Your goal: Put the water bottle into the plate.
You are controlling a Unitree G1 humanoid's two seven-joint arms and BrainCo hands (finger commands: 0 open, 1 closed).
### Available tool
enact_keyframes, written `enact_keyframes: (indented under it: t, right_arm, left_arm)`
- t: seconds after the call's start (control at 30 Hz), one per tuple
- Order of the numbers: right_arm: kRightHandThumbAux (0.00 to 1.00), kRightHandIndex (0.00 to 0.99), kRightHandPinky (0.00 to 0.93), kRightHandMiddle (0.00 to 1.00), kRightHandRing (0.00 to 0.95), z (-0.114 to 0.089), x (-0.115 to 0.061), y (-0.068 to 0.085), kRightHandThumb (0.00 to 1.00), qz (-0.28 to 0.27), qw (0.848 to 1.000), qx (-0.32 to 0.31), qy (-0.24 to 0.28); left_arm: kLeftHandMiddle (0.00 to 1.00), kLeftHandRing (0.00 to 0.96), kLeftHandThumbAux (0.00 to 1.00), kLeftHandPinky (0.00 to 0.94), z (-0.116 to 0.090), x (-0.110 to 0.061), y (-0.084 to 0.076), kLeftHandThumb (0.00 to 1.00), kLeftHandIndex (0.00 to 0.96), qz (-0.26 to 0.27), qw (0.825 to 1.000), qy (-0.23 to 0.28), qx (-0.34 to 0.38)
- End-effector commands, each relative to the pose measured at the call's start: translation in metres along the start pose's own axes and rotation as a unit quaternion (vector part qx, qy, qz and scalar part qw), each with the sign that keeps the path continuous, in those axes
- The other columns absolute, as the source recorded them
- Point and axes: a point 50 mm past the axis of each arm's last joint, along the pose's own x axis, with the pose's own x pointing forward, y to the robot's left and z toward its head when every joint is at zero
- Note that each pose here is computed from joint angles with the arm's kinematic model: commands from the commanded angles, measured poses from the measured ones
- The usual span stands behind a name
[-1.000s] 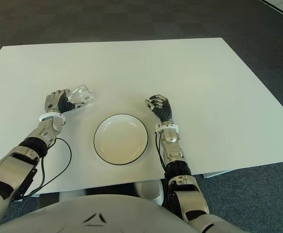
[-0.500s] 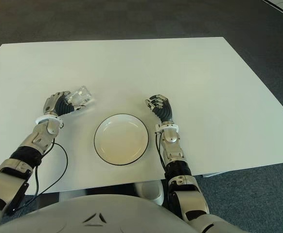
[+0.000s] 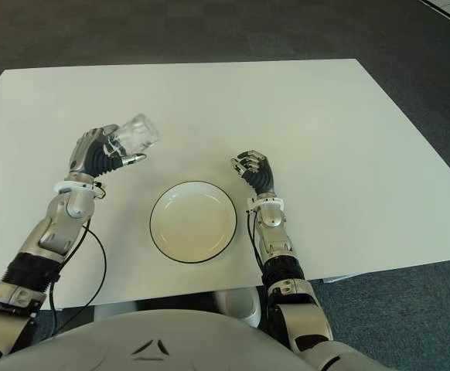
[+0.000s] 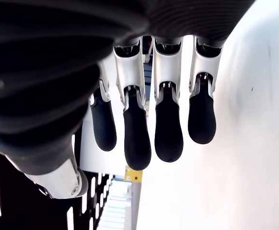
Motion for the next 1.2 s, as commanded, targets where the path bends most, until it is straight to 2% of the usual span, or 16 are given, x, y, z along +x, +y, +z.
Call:
enact_keyframes:
  t: [0.03,0.37,0.57,0.73,0.93,1.2]
  right_arm:
    - [0.728,0.435,0.614,0.631,0.643,-0.003,-0.001,0.0,0.71,0.001,1.0,-0.002,0.01]
    - [0.727,0.436,0.597,0.642,0.646,-0.003,-0.001,0.001,0.71,0.003,1.0,-0.01,0.011]
    - [0.728,0.436,0.6,0.644,0.647,-0.003,-0.001,0.001,0.71,0.005,1.0,-0.009,0.011]
    - [0.728,0.436,0.601,0.641,0.644,-0.003,-0.002,0.001,0.71,0.004,1.0,-0.011,0.01]
    - [0.728,0.435,0.592,0.64,0.641,-0.004,-0.002,0.002,0.709,0.004,1.0,-0.012,0.014]
    - [0.728,0.435,0.589,0.644,0.644,-0.003,-0.002,0.002,0.71,0.006,1.0,-0.008,0.007]
  left_arm:
    - [0.533,0.863,0.67,0.813,0.019,-0.006,0.006,0.851,0.395,0.014,0.999,-0.036,-0.013]
    - [0.537,0.873,0.669,0.832,0.048,-0.013,0.006,0.852,0.398,0.024,0.993,-0.111,-0.027]
    - [0.541,0.876,0.667,0.841,0.067,-0.024,0.0,0.853,0.401,-0.007,0.985,-0.167,-0.034]
    - [0.543,0.877,0.667,0.849,0.08,-0.033,-0.008,0.854,0.402,-0.054,0.978,-0.2,-0.022]
    - [0.543,0.873,0.667,0.844,0.089,-0.035,-0.015,0.853,0.402,-0.121,0.964,-0.239,0.004]
    - [0.546,0.872,0.666,0.853,0.096,-0.052,-0.046,0.853,0.402,-0.206,0.949,-0.24,0.006]
